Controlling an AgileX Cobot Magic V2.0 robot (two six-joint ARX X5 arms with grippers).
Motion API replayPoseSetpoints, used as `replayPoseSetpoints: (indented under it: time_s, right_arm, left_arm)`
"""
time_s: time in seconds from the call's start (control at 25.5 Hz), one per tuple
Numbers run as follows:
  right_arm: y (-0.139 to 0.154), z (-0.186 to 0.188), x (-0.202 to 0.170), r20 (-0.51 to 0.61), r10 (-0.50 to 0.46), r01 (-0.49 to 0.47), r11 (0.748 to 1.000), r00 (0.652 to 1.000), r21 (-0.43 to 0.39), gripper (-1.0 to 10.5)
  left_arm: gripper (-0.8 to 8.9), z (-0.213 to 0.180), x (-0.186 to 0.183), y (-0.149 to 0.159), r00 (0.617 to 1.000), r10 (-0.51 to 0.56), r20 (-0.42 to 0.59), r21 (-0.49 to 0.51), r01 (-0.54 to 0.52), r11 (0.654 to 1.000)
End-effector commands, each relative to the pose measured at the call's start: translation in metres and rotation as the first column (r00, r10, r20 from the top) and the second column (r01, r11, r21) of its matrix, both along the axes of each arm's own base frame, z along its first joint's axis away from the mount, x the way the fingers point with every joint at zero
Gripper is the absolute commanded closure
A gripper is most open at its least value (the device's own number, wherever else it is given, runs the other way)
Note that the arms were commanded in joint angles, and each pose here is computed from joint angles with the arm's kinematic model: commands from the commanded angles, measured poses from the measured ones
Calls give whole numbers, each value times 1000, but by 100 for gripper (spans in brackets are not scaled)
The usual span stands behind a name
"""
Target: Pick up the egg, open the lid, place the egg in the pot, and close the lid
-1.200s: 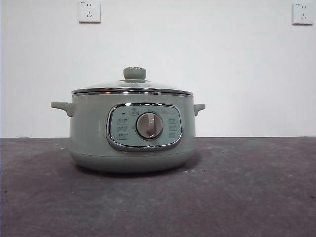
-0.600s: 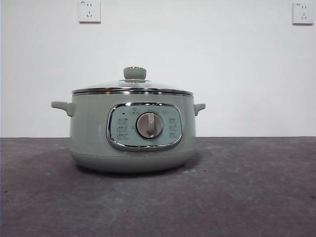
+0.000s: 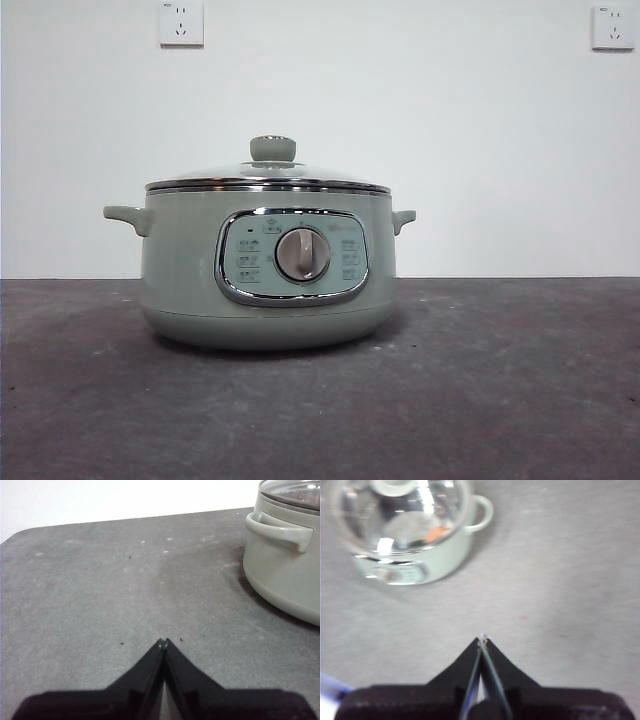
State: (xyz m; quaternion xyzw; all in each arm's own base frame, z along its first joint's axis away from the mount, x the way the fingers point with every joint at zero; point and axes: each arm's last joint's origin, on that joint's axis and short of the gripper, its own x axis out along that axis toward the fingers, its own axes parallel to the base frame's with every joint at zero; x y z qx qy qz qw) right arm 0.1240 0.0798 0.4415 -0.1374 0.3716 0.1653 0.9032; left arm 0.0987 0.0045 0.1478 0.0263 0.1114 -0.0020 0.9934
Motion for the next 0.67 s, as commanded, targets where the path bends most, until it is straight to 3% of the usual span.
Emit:
replayPoseSetpoints:
  time_s: [0.04,0.16,0.2,0.35,0.67]
  right_arm:
    - [-14,11,-4,139,-47,41,998,989,43,945]
    - [-33,15,-8,300,-90,14,969,950,247,945]
    - [-41,11,-11,341,-123,25,960,932,278,945]
    - [-65,-34,-18,497,-256,137,955,829,263,945]
    - [-78,-122,-27,628,-338,200,939,701,281,945]
  left_arm:
    - [816,-3,0,0,1000,4,-5,-6,-4,1000]
    - [816,-3,0,0,1000,4,-5,-6,-4,1000]
    - [816,-3,0,0,1000,4,-5,-6,-4,1000]
    - [816,-3,0,0,1000,4,-5,-6,-4,1000]
    - [816,-3,0,0,1000,4,-5,-6,-4,1000]
